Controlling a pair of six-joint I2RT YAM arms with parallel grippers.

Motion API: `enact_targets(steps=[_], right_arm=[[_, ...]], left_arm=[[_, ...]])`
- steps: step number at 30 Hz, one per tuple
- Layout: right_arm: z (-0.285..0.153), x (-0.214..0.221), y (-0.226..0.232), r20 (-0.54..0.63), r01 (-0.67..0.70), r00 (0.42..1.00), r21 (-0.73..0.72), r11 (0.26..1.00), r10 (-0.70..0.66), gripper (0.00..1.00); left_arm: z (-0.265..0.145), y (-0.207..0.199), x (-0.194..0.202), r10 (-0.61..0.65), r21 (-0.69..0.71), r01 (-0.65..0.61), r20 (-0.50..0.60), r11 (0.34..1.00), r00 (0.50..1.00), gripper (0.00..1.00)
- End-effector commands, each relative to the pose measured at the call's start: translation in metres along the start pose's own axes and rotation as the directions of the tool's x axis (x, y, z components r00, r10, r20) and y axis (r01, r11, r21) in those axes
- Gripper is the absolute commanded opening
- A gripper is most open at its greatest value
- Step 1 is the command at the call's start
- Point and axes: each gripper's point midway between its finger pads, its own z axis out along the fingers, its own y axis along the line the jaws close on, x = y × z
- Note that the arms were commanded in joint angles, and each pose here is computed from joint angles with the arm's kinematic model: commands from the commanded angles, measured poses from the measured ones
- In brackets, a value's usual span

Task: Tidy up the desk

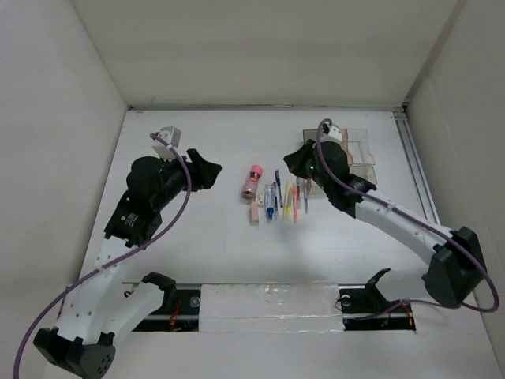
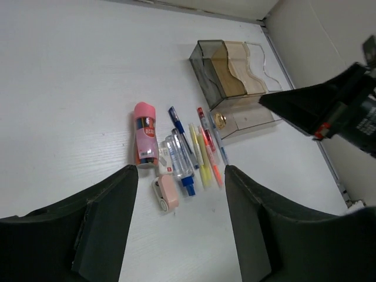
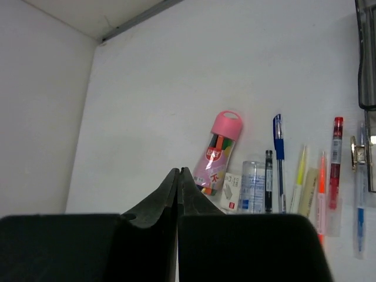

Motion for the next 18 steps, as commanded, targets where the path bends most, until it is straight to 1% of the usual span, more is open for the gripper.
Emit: enact_targets(steps=[1,2,3,4,5,6,7,8,9,11,12,13,15,16,18], right_arm=[[0.027,-0.011,0.031,0.025,-0.014,1.000,-0.048,0.999,0.016,0.00],[0.045,0.009,0.025,-0.022,0.001,1.000,-0.015,1.000,-0.002,0.00],[0.053,0.019,0.025,-0.049,0.018,0.999,0.003,1.000,-0.018,0.03],[0.062,0.022,0.023,-0.061,0.029,0.998,0.022,0.999,-0.028,0.24],[0.069,0.021,0.036,-0.062,0.032,0.998,0.014,0.999,-0.031,0.36],[0.081,0.045,0.020,-0.117,0.066,0.991,0.079,0.995,-0.056,0.47],[0.088,0.049,0.016,-0.128,0.078,0.990,0.101,0.992,-0.065,0.61],[0.092,0.052,0.023,-0.133,0.085,0.988,0.095,0.992,-0.072,0.65],[0.102,0.067,0.009,-0.169,0.108,0.982,0.137,0.985,-0.084,0.66],[0.111,0.077,0.002,-0.194,0.118,0.977,0.164,0.979,-0.085,0.66],[0.116,0.077,0.004,-0.196,0.121,0.977,0.172,0.978,-0.087,0.66],[0.124,0.089,-0.005,-0.225,0.138,0.970,0.192,0.972,-0.093,0.66],[0.131,0.089,-0.003,-0.235,0.143,0.968,0.207,0.968,-0.093,0.65],[0.139,0.100,-0.013,-0.253,0.159,0.962,0.231,0.960,-0.098,0.64],[0.144,0.107,-0.020,-0.275,0.177,0.956,0.259,0.949,-0.103,0.64]], left_arm=[[-0.007,-0.004,-0.024,0.029,0.002,-0.029,0.104,1.000,0.994,0.58],[-0.008,-0.006,-0.030,0.032,0.002,-0.032,0.117,0.999,0.993,0.58],[-0.008,-0.007,-0.034,0.039,0.001,-0.039,0.127,0.999,0.991,0.58],[-0.008,-0.007,-0.035,0.041,-0.001,-0.041,0.133,0.999,0.990,0.58],[-0.007,-0.004,-0.036,0.042,-0.015,-0.041,0.137,0.999,0.990,0.56],[-0.006,-0.001,-0.034,0.042,-0.027,-0.039,0.136,0.999,0.990,0.54],[-0.005,0.005,-0.035,0.042,-0.053,-0.035,0.148,0.998,0.988,0.53],[-0.002,0.010,-0.029,0.041,-0.069,-0.031,0.136,0.997,0.990,0.51],[0.000,0.012,-0.024,0.041,-0.073,-0.032,0.124,0.997,0.991,0.51],[0.001,0.021,-0.022,0.039,-0.091,-0.028,0.120,0.995,0.992,0.50],[0.001,0.021,-0.021,0.040,-0.092,-0.029,0.115,0.995,0.993,0.50],[0.001,0.021,-0.022,0.041,-0.091,-0.031,0.116,0.995,0.992,0.50],[-0.001,0.019,-0.025,0.048,-0.090,-0.036,0.128,0.995,0.991,0.51],[-0.002,0.019,-0.025,0.048,-0.090,-0.037,0.131,0.995,0.990,0.51],[-0.003,0.019,-0.026,0.052,-0.092,-0.040,0.138,0.995,0.989,0.51]])
